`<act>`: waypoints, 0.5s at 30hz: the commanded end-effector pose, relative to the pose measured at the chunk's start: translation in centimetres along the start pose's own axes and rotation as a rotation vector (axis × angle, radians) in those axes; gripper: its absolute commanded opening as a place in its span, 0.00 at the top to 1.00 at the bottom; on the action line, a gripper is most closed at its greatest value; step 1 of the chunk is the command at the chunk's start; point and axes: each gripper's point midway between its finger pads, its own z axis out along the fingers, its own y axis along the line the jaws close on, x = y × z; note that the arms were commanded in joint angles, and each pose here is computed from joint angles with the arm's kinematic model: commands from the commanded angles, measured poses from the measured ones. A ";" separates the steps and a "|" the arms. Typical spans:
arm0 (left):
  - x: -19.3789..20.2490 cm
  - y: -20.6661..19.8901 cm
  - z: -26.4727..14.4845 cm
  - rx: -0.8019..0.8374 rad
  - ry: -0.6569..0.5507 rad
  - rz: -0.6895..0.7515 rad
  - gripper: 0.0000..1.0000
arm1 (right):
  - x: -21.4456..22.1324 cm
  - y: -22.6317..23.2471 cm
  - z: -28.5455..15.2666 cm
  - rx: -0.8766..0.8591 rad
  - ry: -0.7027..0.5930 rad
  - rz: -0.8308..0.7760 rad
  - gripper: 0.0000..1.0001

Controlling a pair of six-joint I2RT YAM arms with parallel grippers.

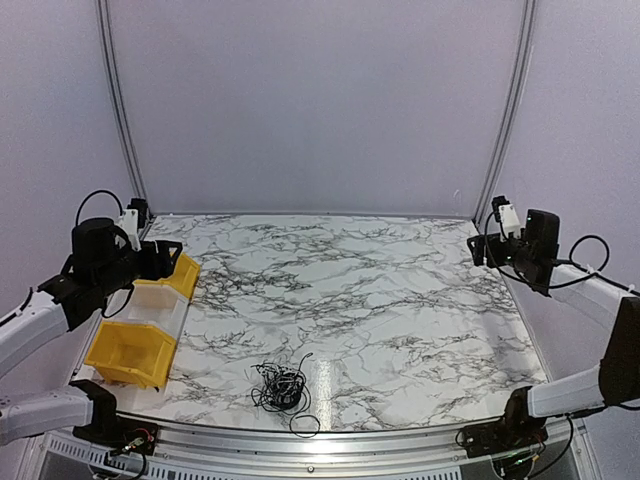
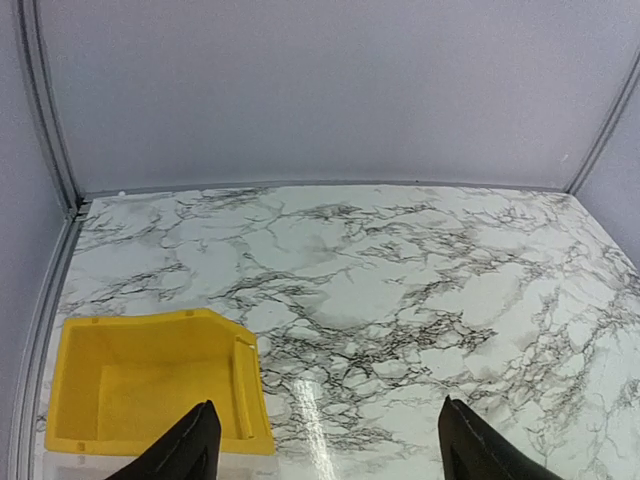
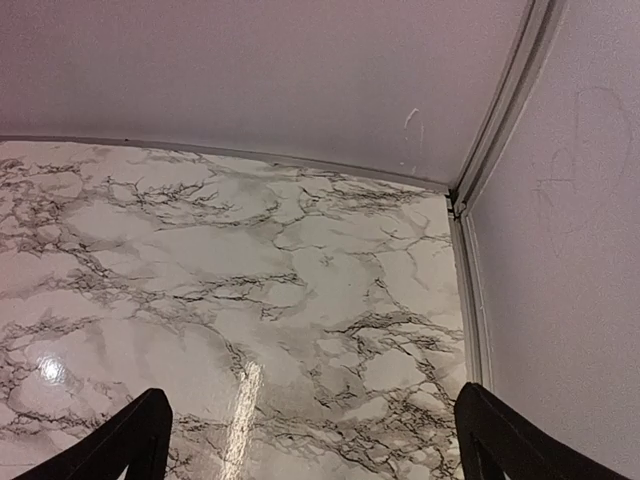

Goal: Untangle the cables

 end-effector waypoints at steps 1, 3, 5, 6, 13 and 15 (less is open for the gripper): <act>-0.9 -4.1 0.0 0.178 0.020 0.034 0.22 | -3.8 1.7 -0.7 -0.093 -0.109 -0.083 0.02; -0.3 -5.8 0.0 0.235 0.068 0.042 0.21 | -4.8 3.6 -1.7 -0.196 -0.144 -0.154 0.02; 0.4 -7.6 -0.1 0.311 0.129 0.009 0.20 | -5.0 6.7 -2.9 -0.357 -0.152 -0.240 0.06; 0.7 -8.6 -0.2 0.353 0.160 -0.009 0.20 | -5.1 8.0 -3.3 -0.409 -0.148 -0.256 0.08; 4.3 -14.0 -3.7 0.476 0.354 -0.023 0.18 | -1.8 20.1 -5.7 -0.757 -0.062 -0.516 0.14; 5.9 -15.5 -5.0 0.507 0.410 -0.010 0.18 | 0.4 23.5 -6.7 -0.856 -0.021 -0.595 0.16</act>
